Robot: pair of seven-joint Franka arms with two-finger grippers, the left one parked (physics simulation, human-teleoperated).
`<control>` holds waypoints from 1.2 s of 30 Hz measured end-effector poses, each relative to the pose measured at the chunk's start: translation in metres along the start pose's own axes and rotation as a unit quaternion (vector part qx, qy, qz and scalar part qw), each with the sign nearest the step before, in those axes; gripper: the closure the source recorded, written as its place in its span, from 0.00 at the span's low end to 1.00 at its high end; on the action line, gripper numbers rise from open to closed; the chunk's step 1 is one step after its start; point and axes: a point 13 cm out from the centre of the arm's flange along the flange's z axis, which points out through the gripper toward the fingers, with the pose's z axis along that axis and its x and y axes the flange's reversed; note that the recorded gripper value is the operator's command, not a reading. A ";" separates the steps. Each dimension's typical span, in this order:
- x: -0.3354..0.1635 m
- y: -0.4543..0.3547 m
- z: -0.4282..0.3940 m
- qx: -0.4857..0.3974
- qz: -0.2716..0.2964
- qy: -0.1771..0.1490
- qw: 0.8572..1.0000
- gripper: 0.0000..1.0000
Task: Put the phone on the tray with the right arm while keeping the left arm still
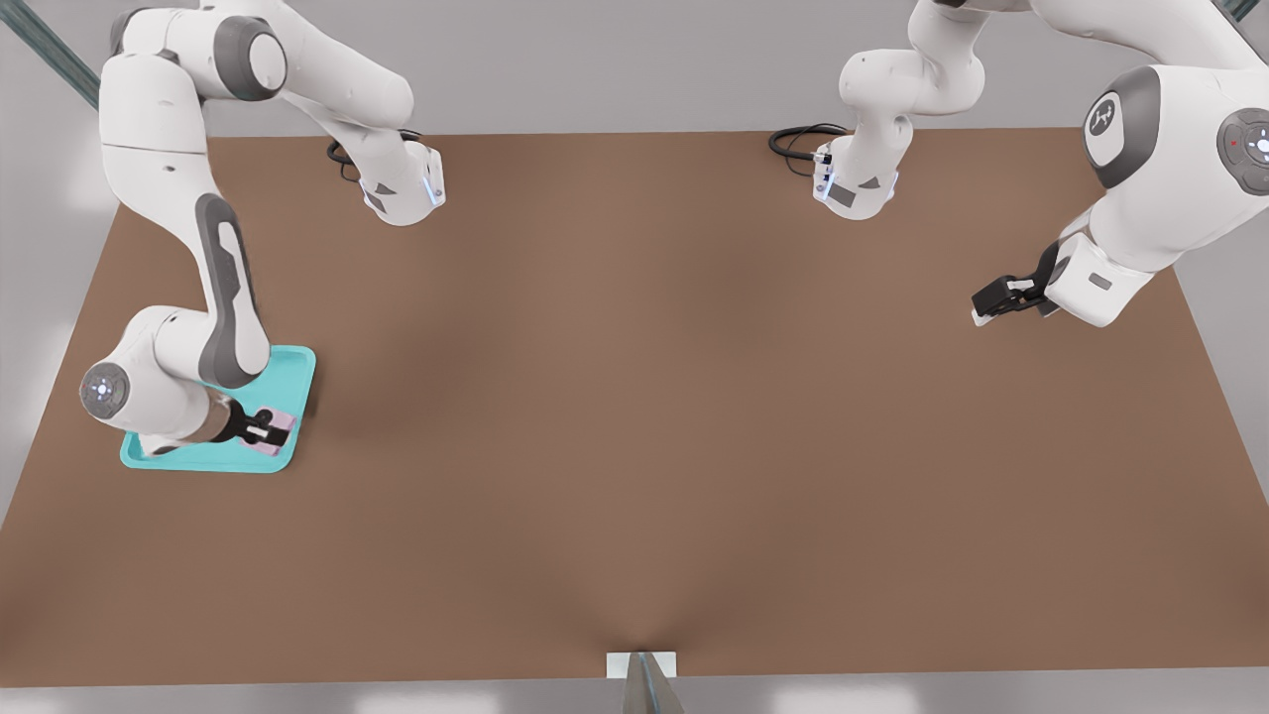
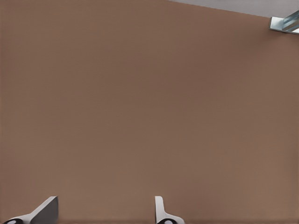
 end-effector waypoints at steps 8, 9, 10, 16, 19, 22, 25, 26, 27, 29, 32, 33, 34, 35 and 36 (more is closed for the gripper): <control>0.018 -0.126 0.059 -0.028 -0.035 0.061 0.997 0.27; 0.021 -0.137 0.071 -0.033 -0.041 0.067 0.996 0.27; 0.022 -0.146 0.080 -0.038 -0.049 0.070 0.996 0.27; 0.017 -0.159 0.084 -0.042 -0.117 0.058 0.990 0.00; -0.021 -0.124 -0.004 -0.026 -0.175 -0.004 0.984 0.00; -0.045 0.047 -0.157 -0.001 -0.314 -0.096 0.945 0.00; -0.012 0.166 -0.241 0.008 -0.384 -0.133 0.914 0.00; -0.001 0.175 -0.258 0.019 -0.384 -0.137 0.913 0.00; 0.014 0.177 -0.278 0.046 -0.372 -0.142 0.916 0.00; 0.056 0.184 -0.312 0.087 -0.346 -0.146 0.923 0.00; 0.104 0.189 -0.333 0.071 -0.328 -0.126 0.934 0.00; 0.114 0.184 -0.335 0.066 -0.319 -0.119 0.938 0.00; 0.120 0.179 -0.333 0.063 -0.309 -0.111 0.942 0.00; 0.123 0.174 -0.331 0.060 -0.300 -0.104 0.946 0.00; 0.126 0.170 -0.330 0.057 -0.292 -0.098 0.950 0.00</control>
